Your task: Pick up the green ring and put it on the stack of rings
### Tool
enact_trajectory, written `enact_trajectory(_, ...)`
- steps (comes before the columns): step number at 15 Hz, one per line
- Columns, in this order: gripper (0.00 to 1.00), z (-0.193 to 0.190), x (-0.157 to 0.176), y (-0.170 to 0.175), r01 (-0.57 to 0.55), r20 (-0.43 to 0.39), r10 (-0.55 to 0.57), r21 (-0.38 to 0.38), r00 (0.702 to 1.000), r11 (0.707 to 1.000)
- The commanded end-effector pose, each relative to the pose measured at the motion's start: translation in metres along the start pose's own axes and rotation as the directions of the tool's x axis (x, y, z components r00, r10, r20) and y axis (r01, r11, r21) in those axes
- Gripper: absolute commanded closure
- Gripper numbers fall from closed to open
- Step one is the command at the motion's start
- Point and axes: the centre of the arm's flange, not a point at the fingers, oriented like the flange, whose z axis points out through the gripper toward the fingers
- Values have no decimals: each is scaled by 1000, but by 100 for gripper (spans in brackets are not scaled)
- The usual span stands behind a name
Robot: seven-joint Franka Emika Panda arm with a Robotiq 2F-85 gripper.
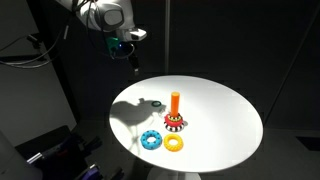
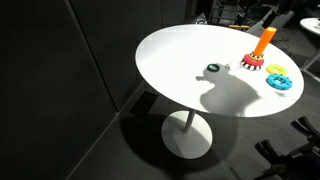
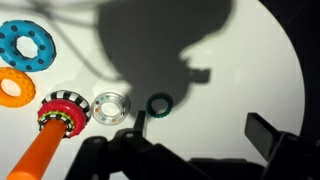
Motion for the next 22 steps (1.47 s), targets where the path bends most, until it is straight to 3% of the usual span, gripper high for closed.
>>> enact_trajectory(1, 0, 22, 21, 6, 5, -38, -5, -14, 999, 1000)
enact_trajectory(15, 0, 120, 95, 36, -10, 59, 11, -14, 998, 1000)
enact_trajectory(16, 0, 118, 75, 37, -22, 55, 24, -30, 998, 999)
enact_trajectory(22, 0, 123, 85, 37, -20, 52, 21, -27, 998, 999)
